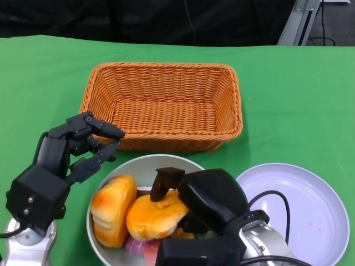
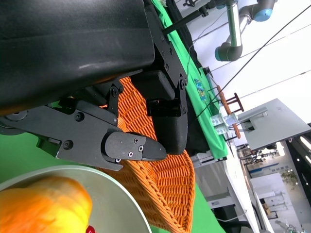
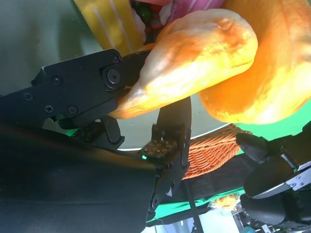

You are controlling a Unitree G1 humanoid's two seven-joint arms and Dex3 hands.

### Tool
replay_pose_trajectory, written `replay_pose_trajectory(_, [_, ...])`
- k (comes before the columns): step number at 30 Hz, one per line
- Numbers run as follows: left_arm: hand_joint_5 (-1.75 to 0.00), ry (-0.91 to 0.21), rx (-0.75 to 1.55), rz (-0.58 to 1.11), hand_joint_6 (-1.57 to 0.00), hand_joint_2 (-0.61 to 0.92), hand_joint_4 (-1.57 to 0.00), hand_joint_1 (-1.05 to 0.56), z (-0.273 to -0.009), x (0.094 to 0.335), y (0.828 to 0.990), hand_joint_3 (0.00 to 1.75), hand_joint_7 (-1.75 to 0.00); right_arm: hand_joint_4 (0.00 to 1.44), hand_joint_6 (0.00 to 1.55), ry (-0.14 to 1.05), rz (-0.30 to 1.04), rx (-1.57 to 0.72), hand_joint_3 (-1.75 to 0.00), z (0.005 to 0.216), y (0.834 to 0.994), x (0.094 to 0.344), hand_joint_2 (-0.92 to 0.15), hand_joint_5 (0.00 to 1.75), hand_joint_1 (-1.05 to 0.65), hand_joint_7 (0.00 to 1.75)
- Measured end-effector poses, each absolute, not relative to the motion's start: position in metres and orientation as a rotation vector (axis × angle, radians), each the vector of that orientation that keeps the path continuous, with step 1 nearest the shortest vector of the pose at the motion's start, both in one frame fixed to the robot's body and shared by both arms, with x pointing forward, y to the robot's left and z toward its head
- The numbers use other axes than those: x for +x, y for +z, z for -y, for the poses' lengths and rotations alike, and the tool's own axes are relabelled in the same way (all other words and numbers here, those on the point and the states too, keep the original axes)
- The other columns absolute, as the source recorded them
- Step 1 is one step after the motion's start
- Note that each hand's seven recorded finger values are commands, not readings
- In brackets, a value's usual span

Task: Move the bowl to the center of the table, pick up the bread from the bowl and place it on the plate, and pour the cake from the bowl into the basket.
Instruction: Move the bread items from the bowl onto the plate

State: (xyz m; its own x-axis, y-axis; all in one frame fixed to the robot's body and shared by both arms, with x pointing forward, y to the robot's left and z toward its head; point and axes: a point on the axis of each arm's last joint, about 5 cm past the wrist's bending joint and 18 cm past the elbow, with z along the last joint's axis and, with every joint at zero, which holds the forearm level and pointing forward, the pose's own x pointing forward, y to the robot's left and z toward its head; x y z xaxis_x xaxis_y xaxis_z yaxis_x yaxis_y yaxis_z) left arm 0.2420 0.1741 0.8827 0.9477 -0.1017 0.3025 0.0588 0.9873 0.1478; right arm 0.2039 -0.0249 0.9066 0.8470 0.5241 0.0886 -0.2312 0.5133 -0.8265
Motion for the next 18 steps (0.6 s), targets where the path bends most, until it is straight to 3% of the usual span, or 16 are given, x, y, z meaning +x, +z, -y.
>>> replay_pose_trajectory(8, [-1.30,-0.083,0.138,0.308,-0.79,0.92,-0.77,-0.27,-0.1737,0.2427,0.8845,0.22,-1.01,0.74,0.46,0.432,0.378,-0.854,-0.23,0.0296,0.9090,0.2066,-0.92,1.75,-0.27,1.75])
replay_pose_trajectory(10, [-1.29,-0.083,0.138,0.308,-0.79,0.92,-0.77,-0.28,-0.1736,0.2427,0.8845,0.22,-1.01,0.75,0.53,0.422,0.391,-0.835,-0.23,0.0308,0.9099,0.2075,-0.92,1.75,-0.27,1.64])
replay_pose_trajectory(12, [-1.29,-0.084,0.138,0.308,-0.79,0.92,-0.77,-0.28,-0.1736,0.2427,0.8845,0.22,-1.01,0.75,0.66,0.415,0.397,-0.826,-0.21,0.0323,0.9107,0.2085,-0.92,1.75,-0.27,1.37])
replay_pose_trajectory(14, [-1.29,-0.084,0.138,0.308,-0.80,0.92,-0.77,-0.28,-0.1735,0.2427,0.8845,0.22,-1.01,0.75,0.71,0.413,0.398,-0.819,-0.20,0.0328,0.9113,0.2089,-0.92,1.75,-0.27,1.26])
replay_pose_trajectory(16, [-1.30,-0.085,0.138,0.308,-0.80,0.92,-0.78,-0.27,-0.1734,0.2427,0.8845,0.22,-1.01,0.76,0.81,0.414,0.404,-0.808,-0.17,0.0332,0.9118,0.2090,-0.92,1.75,-0.25,1.05])
replay_pose_trajectory(18, [-1.30,-0.086,0.138,0.308,-0.80,0.92,-0.78,-0.27,-0.1730,0.2427,0.8845,0.22,-1.00,0.76,0.83,0.409,0.416,-0.801,-0.16,0.0338,0.9123,0.2092,-0.92,1.75,-0.24,0.98])
